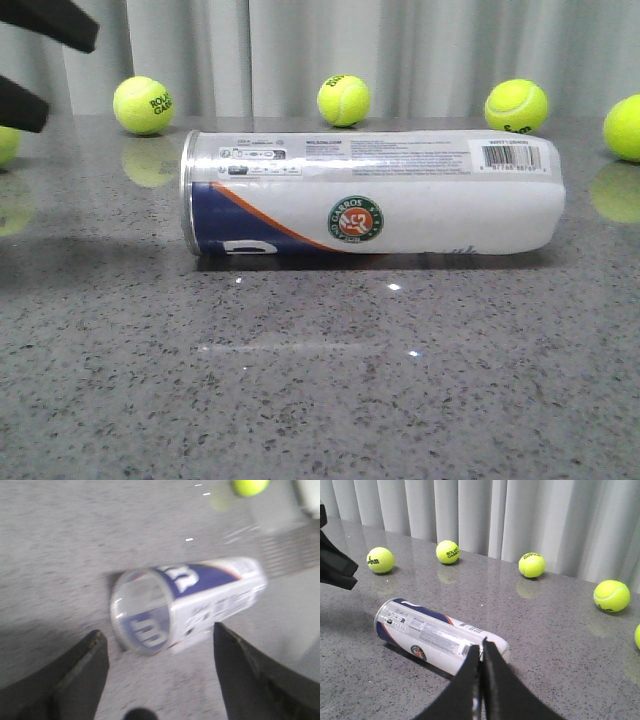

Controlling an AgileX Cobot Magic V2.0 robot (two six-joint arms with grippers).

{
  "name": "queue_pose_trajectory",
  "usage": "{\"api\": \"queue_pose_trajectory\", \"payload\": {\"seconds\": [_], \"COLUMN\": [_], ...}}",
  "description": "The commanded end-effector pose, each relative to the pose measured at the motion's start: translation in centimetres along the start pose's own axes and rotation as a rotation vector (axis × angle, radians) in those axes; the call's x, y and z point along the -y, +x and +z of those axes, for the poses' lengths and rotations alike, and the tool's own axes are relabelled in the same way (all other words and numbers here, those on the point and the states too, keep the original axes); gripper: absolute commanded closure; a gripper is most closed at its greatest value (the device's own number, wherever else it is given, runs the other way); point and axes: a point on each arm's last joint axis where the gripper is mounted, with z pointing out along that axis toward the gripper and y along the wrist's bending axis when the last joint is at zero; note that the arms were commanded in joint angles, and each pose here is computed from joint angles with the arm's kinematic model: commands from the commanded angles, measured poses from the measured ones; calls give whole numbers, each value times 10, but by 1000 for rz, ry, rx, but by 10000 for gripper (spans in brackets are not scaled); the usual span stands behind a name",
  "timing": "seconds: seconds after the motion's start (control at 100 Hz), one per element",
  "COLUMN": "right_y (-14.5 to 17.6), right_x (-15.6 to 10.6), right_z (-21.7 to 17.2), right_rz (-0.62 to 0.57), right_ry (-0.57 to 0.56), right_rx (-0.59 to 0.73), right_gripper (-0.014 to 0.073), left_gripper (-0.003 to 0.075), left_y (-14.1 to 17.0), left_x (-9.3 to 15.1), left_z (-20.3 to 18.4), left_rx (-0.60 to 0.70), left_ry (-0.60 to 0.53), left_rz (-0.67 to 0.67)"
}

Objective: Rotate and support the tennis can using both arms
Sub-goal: 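Grip the can's open metal end with the left gripper and lift it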

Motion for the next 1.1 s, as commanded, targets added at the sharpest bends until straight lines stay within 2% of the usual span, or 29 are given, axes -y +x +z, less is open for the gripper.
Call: {"api": "queue_pose_trajectory", "payload": {"seconds": [0.0, 0.25, 0.55, 0.67, 0.91, 1.09], "right_y": [-15, -15, -15, -15, -15, -15], "right_x": [1, 1, 1, 1, 1, 1], "right_z": [-1, -1, -1, -1, -1, -1], "right_rz": [-6, -6, -6, -6, -6, -6], "right_ry": [12, 12, 12, 12, 12, 12], "right_rx": [98, 98, 98, 98, 98, 98], "right_gripper": [655, 655, 655, 655, 655, 655], "left_gripper": [277, 277, 299, 399, 635, 738], "left_y": [-12, -9, -14, -16, -16, -16], "left_x": [16, 5, 8, 10, 12, 14], "left_z": [6, 51, 78, 78, 77, 76], "left_rx": [37, -70, -32, -25, -21, -33], "left_ry": [171, 251, 453, 520, 541, 570], "left_rz": [-45, -149, -203, -214, -221, -219]}}
